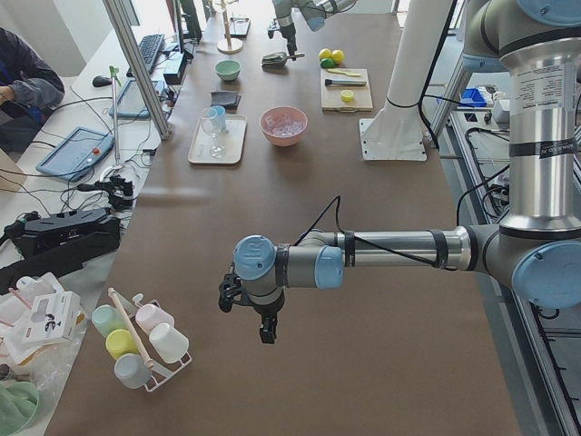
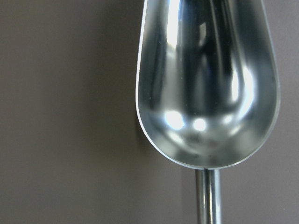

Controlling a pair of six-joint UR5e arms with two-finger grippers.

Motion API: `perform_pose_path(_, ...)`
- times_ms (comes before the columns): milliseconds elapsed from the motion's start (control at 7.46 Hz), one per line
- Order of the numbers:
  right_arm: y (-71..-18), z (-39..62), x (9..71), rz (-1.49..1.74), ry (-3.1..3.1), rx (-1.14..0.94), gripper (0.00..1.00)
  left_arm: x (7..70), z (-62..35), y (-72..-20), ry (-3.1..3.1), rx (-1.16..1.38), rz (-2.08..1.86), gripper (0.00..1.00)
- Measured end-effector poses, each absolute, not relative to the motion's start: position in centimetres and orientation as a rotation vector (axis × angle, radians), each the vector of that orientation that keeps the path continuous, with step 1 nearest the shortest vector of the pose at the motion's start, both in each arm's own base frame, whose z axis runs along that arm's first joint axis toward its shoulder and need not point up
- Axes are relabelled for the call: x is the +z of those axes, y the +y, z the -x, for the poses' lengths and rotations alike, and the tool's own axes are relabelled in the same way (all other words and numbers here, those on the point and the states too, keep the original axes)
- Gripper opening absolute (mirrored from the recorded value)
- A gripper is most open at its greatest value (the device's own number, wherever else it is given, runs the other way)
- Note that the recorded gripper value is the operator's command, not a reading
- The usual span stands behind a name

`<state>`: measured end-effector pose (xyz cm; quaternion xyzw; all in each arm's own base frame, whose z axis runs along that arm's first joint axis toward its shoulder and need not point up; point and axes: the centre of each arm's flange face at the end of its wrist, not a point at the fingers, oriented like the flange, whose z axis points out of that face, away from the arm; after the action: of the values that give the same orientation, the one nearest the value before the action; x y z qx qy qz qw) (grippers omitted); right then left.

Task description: Put ice in cup with scoop

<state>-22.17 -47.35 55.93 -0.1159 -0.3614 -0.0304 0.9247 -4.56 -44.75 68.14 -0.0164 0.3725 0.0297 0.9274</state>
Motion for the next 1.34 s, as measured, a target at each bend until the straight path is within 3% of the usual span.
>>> perform_pose_path(536,-49.4,5.5,52.8,0.027,-0.775,0.061,1.0,68.2,4.6,-44.8,0.764,0.061,0.034,0.98)
perform_pose_path(938,-47.4,-6.6,56.6,-0.026,-0.747,-0.071,1.0,68.1,4.3,-44.7,0.803,0.059,0.036,0.98)
perform_pose_path(1340,-44.3,-10.2,62.8,0.013,-0.76,-0.096,1.0,69.1,4.6,-44.8,0.85,0.039,0.048,0.98)
